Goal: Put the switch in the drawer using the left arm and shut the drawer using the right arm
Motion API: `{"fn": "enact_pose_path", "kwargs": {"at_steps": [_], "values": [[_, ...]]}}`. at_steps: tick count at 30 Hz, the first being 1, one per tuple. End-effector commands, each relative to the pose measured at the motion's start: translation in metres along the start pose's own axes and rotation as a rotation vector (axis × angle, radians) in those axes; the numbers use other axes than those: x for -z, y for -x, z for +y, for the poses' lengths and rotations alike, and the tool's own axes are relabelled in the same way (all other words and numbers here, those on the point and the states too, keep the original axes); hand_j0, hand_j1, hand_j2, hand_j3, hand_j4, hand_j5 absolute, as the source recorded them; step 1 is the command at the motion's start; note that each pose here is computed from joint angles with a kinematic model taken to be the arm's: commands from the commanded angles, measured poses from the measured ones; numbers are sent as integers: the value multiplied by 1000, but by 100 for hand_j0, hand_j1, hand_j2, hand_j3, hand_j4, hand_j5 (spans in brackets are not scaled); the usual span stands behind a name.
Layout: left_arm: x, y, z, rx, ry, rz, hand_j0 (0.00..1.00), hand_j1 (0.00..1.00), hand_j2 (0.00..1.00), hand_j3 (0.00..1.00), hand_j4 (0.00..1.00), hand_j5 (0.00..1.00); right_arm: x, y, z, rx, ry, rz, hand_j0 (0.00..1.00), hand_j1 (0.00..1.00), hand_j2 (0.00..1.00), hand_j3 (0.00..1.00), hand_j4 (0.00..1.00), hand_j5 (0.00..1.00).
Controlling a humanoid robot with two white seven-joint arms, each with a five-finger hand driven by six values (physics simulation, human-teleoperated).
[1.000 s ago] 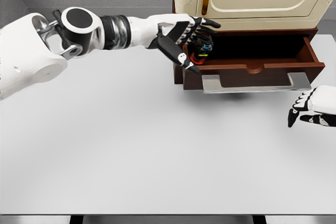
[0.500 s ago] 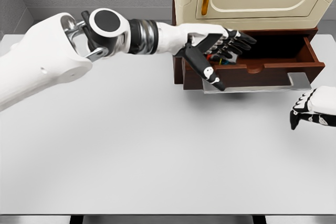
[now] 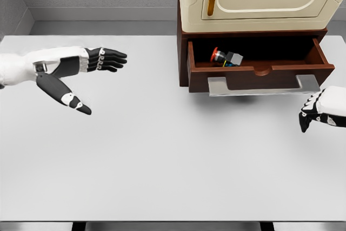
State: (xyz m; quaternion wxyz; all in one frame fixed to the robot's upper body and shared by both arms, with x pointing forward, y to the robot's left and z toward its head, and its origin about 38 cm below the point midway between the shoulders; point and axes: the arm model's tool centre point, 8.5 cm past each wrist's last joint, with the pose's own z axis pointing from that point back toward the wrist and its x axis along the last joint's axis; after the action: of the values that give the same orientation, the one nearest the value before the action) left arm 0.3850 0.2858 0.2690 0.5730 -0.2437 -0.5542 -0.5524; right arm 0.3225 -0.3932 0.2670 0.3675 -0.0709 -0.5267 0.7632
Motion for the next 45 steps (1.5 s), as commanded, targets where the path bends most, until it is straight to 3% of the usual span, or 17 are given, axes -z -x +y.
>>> {"fn": "enact_pose_path", "kwargs": {"at_steps": [1,7,15,18,28,36,42,43,45], "values": [[29,-5,-11,136,74,-36,100,100,100,100,100,100,0,0,0,6,3,-1,36,36,36,36,36,36],[31,0,-18,148,80,-47,100,100,100,100,100,100,1,2,-5,5,31,-3,37,37,37,37,37,37],[19,10,-9,138,43,-11,100,100,100,100,100,100,8,4,-2,19,63,-11,37,37,37,37,37,37],[20,14,-13,126,50,-8,100,100,100,100,100,100,17,4,-5,13,89,-29,37,37,37,37,37,37],[13,17,-7,126,29,8,100,100,100,100,100,100,49,10,-6,29,85,-78,38,38,38,38,38,38],[14,17,-8,125,31,6,100,100,100,100,100,100,60,31,8,72,59,-40,42,42,42,42,42,42],[14,17,-8,127,32,7,100,100,100,100,100,100,59,36,0,68,78,-27,44,44,44,44,44,44],[15,17,-8,128,33,7,100,100,100,100,100,100,60,35,2,67,71,-32,46,46,46,46,46,46],[15,17,-8,128,34,4,100,100,100,100,100,100,73,18,7,47,37,-85,100,100,100,100,100,100]]}}
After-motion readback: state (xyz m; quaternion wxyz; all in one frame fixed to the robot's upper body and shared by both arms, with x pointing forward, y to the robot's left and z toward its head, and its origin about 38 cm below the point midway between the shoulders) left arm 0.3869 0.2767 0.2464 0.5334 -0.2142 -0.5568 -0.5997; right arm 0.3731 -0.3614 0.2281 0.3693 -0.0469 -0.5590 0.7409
